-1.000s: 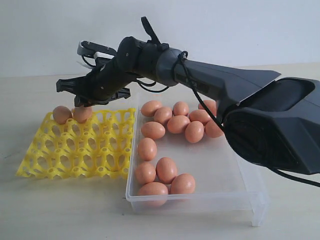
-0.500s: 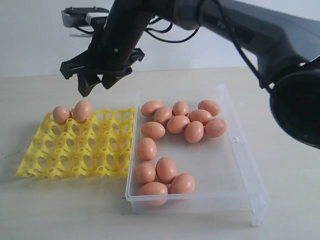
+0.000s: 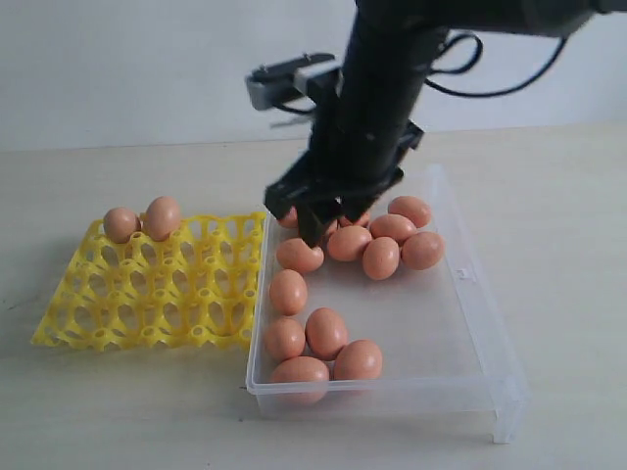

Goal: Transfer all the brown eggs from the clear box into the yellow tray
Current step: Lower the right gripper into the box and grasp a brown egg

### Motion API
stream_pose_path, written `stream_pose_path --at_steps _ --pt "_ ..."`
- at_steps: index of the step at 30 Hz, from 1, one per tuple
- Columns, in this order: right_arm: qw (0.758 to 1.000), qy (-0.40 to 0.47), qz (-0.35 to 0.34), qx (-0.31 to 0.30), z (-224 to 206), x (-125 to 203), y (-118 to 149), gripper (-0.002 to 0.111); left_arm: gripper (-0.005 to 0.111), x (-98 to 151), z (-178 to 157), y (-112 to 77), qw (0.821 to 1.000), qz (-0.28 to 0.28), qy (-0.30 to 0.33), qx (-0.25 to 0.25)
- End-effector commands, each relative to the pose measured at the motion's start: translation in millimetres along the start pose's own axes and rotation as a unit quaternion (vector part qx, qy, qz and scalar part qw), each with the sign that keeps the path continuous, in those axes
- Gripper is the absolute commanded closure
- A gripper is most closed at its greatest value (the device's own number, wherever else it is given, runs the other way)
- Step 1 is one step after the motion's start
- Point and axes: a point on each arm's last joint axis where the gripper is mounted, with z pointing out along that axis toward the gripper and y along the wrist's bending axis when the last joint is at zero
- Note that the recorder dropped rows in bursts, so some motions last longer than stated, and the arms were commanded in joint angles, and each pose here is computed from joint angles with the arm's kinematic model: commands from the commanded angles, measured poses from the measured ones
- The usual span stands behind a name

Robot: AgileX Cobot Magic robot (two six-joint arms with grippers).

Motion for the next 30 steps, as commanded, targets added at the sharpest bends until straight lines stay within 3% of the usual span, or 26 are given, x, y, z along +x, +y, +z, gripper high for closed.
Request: stream_pose_path --at_steps 1,5,14,19,30 --pt "0.999 -0.021 0.037 0.002 34.1 27.9 -16.3 0.053 0.107 -2.4 -0.8 0.0 1.0 0.001 -0.01 -0.001" --pt "0.997 -0.054 0.059 0.003 58.6 31.8 -22.4 0.053 0.107 -2.4 -0.8 0.0 1.0 0.001 -0.01 -0.001" --pt "0.996 -0.019 0.081 -0.018 91.5 34.8 -22.4 0.053 0.107 -2.4 -0.8 0.0 1.0 0.001 -0.01 -0.001" --pt "0.994 -0.016 0.102 -0.04 94.0 34.6 -18.2 0.053 0.107 -2.4 -0.8 0.0 1.0 0.001 -0.01 -0.001" --pt "0.996 -0.005 0.071 -0.052 95.7 35.0 1.0 0.053 0.107 -2.4 -0.8 0.0 1.0 0.001 -0.01 -0.001"
